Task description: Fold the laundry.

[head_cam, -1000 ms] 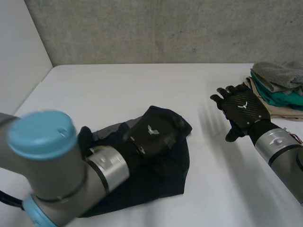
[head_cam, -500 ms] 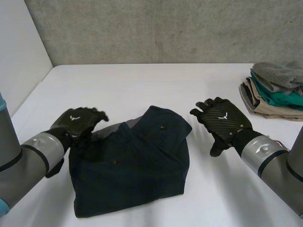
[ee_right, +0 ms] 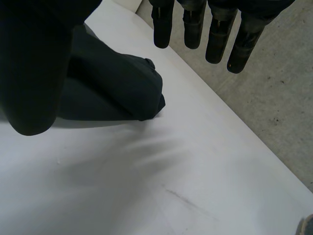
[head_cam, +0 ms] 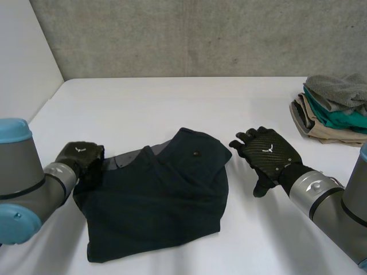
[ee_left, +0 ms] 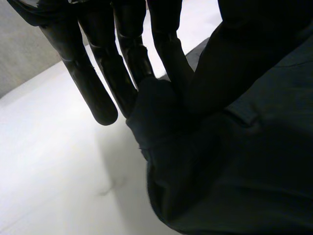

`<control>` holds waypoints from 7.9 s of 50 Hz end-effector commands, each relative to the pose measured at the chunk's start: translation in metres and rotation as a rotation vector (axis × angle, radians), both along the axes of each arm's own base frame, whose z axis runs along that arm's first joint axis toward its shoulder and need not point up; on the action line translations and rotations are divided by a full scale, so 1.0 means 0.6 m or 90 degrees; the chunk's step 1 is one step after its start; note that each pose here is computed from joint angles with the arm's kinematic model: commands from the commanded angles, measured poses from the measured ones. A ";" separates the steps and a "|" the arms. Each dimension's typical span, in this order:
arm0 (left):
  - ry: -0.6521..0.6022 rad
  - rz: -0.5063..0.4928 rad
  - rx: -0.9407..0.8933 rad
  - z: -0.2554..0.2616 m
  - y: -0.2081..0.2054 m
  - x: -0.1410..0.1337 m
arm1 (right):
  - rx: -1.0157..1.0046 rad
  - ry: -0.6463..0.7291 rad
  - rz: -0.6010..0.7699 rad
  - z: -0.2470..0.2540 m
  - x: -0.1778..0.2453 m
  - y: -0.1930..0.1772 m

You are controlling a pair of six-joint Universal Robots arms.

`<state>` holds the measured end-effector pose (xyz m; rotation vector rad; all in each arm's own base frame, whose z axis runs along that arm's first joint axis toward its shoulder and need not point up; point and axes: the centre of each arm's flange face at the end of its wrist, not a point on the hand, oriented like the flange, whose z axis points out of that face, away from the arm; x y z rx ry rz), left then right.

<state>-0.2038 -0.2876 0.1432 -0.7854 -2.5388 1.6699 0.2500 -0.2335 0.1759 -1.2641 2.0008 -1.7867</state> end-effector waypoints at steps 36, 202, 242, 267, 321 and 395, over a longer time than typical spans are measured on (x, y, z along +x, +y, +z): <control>0.029 -0.010 -0.137 0.107 0.001 -0.089 | -0.058 -0.002 -0.090 0.016 -0.017 -0.033; -0.007 -0.345 -0.302 0.104 -0.151 -0.184 | 0.312 -0.209 -0.273 0.085 0.028 0.060; 0.021 -0.421 -0.323 -0.068 -0.214 -0.241 | 0.272 -0.219 -0.257 -0.003 0.099 0.006; 0.258 -0.046 -0.871 0.434 -0.214 -0.162 | -0.782 -0.409 -0.182 0.380 0.173 -0.176; -0.176 -0.295 -0.005 0.067 0.276 -0.080 | 0.120 0.401 -0.032 -0.003 -0.042 0.095; -0.098 -0.181 -0.304 0.101 0.025 -0.199 | -0.188 0.237 -0.104 0.040 0.052 -0.083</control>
